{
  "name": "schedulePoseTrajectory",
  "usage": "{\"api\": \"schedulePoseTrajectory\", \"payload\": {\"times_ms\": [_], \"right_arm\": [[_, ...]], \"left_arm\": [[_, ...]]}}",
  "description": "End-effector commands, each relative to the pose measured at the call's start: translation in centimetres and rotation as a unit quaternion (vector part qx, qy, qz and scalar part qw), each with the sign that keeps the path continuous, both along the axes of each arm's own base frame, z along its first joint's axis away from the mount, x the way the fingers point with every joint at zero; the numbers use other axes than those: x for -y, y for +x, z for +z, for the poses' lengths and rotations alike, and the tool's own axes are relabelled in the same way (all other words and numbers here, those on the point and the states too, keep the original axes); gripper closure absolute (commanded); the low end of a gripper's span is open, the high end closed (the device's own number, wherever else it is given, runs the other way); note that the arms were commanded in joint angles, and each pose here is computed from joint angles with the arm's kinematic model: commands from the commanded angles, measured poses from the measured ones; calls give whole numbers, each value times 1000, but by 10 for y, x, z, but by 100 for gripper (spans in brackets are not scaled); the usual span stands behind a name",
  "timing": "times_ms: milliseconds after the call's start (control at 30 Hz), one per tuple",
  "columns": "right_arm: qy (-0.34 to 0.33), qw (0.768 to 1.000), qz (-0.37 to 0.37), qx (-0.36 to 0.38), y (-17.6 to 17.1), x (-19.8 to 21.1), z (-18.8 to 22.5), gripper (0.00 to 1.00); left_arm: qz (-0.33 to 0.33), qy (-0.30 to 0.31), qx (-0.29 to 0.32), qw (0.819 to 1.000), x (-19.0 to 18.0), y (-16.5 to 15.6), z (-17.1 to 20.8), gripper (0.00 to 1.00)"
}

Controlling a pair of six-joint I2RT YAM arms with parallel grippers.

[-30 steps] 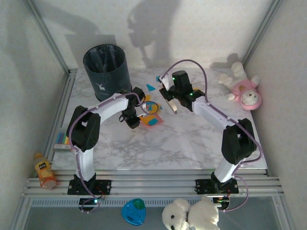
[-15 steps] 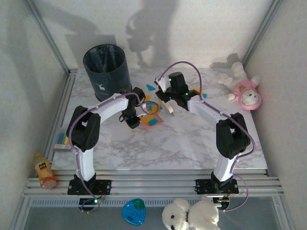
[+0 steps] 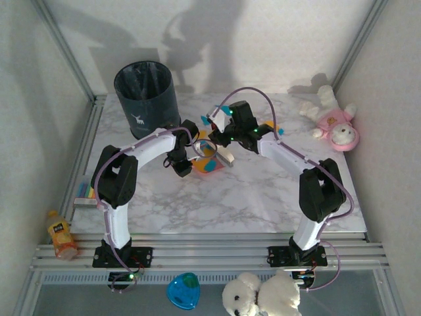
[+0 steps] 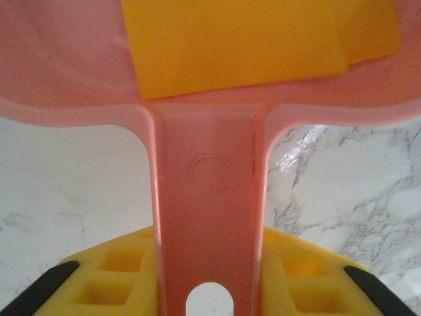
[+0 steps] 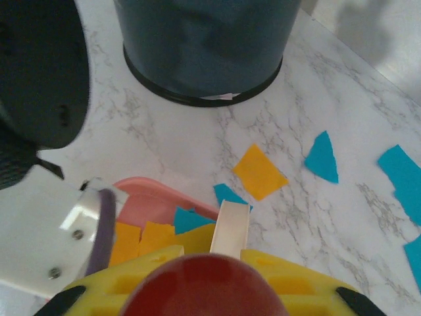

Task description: Sweep away the paper scraps from the table

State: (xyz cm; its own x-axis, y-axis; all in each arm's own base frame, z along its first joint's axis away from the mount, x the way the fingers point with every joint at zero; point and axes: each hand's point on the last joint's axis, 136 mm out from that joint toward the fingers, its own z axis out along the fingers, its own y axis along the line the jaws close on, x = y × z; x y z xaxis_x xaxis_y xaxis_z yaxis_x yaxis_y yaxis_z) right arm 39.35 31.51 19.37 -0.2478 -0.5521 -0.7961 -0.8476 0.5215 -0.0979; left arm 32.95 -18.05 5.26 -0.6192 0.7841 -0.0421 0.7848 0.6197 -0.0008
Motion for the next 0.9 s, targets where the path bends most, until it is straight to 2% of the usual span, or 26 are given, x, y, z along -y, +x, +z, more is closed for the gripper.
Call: {"api": "schedulePoseTrajectory", "payload": {"times_ms": [0, 200, 533, 867], "right_arm": [[15, 1000, 19, -18, -24, -2, 12, 100], [22, 1000, 9, -8, -27, 2, 23, 100], [7, 996, -72, 42, -5, 23, 40, 100], [17, 994, -96, 54, 2, 25, 45, 100]], "left_arm": [[10, 12, -5, 1000, -8, -1, 6, 85], [10, 11, -4, 1000, -8, -1, 6, 85], [11, 13, -4, 1000, -9, -3, 9, 85], [9, 14, -8, 1000, -10, -7, 9, 84]]}}
